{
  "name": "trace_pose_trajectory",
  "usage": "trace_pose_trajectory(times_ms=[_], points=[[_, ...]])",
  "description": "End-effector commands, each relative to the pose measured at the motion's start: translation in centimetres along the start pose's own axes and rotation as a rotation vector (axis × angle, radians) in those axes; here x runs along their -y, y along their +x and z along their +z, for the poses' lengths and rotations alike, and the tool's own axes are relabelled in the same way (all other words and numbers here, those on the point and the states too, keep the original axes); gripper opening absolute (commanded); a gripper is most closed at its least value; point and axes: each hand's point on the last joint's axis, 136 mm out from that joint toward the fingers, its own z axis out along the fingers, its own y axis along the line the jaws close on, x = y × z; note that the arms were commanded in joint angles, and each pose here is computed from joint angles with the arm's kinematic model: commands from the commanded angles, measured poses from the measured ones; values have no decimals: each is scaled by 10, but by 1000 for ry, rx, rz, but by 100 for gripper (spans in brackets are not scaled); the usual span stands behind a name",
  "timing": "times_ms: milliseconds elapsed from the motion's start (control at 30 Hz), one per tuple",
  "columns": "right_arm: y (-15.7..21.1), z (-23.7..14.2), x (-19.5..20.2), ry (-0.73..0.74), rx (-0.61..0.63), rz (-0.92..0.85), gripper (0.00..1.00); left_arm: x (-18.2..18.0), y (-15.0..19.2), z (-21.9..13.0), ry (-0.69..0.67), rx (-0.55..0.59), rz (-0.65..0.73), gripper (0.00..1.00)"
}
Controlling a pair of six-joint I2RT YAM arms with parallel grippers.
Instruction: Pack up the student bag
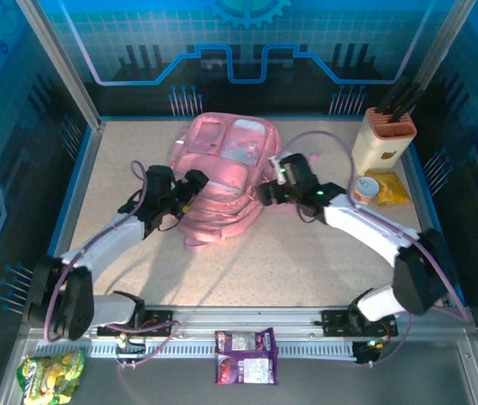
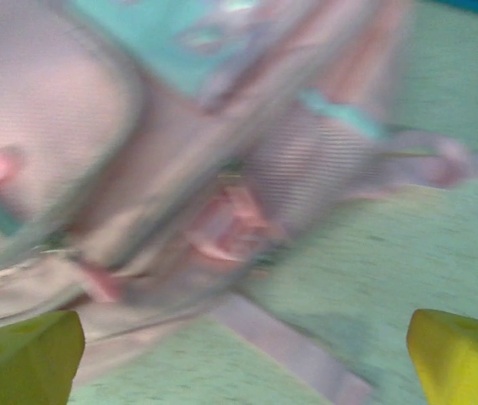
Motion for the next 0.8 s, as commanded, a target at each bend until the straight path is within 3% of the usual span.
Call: trace_pose_trajectory(times_ms=[0,133,267,367,467,600,700,767], points=[[8,-15,83,242,74,133,100,-39,-54,-40,-264,254,258,99],[39,-25,165,455,198,231,100,-83,-102,-63,-495,522,515,99],[69,-8,196,483,287,230,100,-95,-108,-49,-431,652,702,99],[74,14,196,430,260,199,100,-91,-99,-31,-326,682,825,99],[62,30,167,230,324,134,100,-78,-95,-22,-250,702,916,99],[72,36,144,132,396,48,100,-84,-87,1,-184,658,963,99],[73,42,152,181,345,73,100,-95,-96,7,-223,659,917,99],[71,41,154,199,365,69,100,-105,-108,14,-282,598,852,99]])
